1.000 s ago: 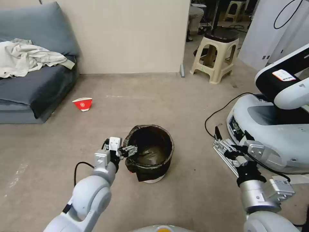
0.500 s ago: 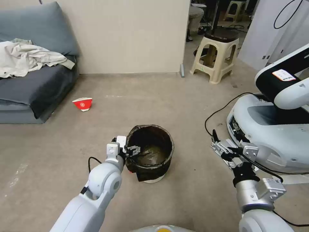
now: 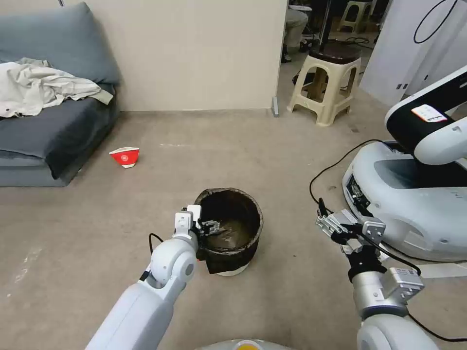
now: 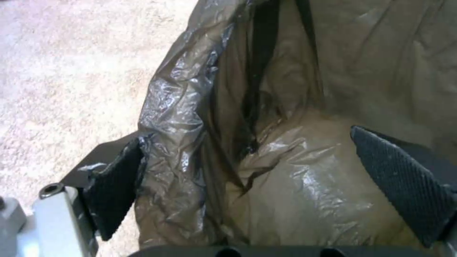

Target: Pick up the trash can from the floor.

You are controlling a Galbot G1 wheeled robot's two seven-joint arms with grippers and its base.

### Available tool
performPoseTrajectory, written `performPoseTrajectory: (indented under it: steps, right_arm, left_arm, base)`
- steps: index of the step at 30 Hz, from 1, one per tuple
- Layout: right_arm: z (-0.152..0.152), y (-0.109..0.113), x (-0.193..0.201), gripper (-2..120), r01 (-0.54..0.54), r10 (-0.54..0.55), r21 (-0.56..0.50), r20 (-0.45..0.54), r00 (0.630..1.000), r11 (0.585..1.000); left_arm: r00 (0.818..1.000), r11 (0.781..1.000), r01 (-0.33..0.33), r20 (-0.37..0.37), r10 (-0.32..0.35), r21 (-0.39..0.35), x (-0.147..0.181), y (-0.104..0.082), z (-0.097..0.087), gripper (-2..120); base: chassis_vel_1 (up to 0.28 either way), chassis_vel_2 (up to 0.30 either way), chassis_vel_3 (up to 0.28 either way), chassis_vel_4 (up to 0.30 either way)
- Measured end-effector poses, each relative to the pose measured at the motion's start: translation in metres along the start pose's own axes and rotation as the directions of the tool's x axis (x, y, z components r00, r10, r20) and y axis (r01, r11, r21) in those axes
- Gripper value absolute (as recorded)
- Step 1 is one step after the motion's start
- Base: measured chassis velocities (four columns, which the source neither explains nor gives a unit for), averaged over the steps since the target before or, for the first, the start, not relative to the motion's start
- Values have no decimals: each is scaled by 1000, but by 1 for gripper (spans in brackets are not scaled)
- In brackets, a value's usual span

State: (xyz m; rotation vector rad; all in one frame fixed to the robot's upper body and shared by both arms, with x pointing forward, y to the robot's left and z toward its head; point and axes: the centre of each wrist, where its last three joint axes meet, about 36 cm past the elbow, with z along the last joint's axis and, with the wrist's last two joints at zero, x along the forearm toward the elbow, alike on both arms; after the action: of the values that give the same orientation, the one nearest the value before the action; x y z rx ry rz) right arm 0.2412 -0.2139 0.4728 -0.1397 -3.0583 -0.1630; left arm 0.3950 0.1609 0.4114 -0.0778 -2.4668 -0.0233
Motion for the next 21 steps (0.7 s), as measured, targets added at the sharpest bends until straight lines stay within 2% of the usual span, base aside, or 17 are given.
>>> performPoseTrajectory:
  steps: [18,21]
  right_arm:
    - [0,0,1,100,-2,2,1,-3,1000,1000]
    - [0,0,1,100,-1,1,1,-2,1000,1000]
  left_arm:
    - [999,999,35,-8,-35,7,-1,7,7,100]
    - [999,999,37,-8,-37,2,-2,6,9,94]
  base:
    - [0,0,0,0]
    - [0,0,0,0]
